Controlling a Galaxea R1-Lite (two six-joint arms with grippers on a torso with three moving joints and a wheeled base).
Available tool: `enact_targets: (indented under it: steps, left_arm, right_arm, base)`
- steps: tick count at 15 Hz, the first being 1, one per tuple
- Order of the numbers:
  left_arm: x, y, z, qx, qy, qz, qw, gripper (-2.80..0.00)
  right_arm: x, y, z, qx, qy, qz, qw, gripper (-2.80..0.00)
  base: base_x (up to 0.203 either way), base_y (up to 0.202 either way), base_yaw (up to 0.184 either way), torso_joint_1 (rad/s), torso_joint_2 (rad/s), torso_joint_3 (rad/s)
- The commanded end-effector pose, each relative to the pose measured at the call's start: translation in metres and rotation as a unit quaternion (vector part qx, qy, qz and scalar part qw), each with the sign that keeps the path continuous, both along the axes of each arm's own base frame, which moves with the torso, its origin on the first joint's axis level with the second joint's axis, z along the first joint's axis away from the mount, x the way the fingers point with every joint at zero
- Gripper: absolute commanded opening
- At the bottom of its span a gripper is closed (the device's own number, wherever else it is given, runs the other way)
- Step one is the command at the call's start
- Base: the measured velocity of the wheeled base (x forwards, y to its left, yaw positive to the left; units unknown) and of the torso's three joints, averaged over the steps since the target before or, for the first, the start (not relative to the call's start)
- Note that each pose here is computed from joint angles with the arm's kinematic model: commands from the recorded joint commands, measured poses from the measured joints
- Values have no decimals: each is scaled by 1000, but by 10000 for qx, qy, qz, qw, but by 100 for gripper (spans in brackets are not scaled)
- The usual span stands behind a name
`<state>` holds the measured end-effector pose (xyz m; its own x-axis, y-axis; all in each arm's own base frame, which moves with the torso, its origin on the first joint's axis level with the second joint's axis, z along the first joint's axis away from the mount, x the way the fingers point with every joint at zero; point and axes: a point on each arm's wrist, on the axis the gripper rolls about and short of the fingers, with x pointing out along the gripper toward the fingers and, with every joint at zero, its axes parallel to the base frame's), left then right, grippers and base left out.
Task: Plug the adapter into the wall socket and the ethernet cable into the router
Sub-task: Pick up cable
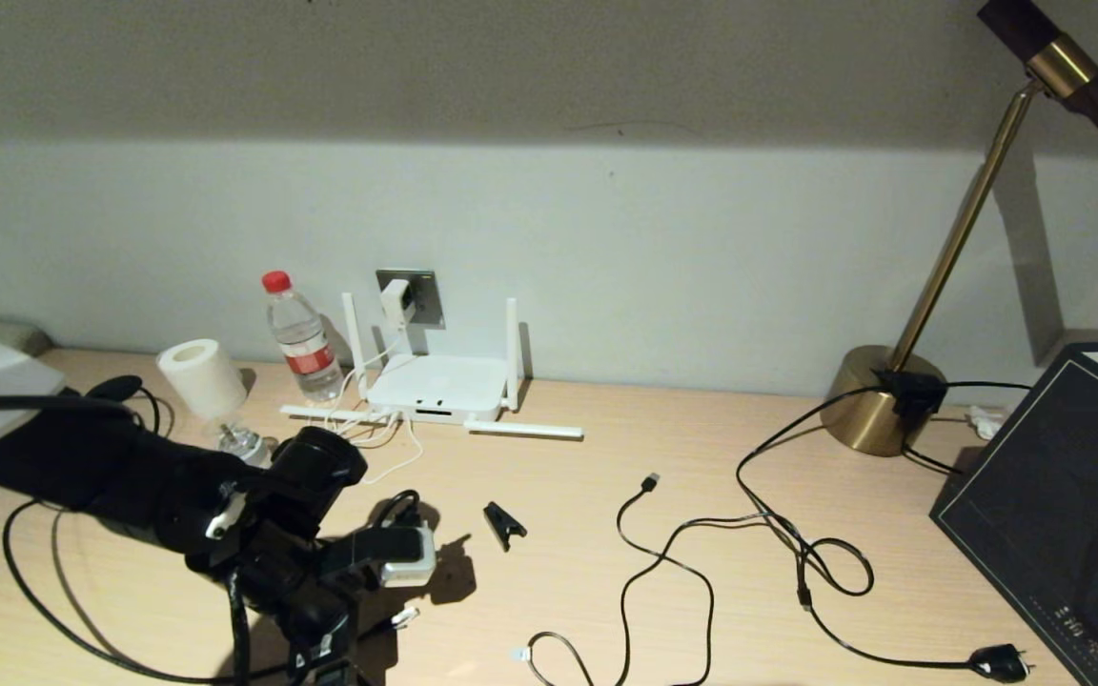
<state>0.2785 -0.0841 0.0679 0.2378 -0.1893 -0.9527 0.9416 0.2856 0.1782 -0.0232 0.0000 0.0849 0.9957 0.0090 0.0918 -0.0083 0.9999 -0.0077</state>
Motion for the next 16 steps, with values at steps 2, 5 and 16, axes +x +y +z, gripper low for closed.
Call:
enact_targets:
  steps: [2,5,16]
  left_arm:
    - [6,-2,-6,18,57,-23,10000,0]
    - [9,-3,-6,1,46,-43,10000,-280]
    - [5,-4,-15,-332,-14,-159,9993,-280]
  right_arm:
    - [3,0,-10,-3,176,9,9998,-280]
    - [3,0,-10,-3,176,9,9998,-280]
    - [3,0,-10,-3,176,9,9998,-280]
  base:
    - [0,0,0,0,0,0]
    - [0,0,0,0,0,0]
    - [0,0,0,0,0,0]
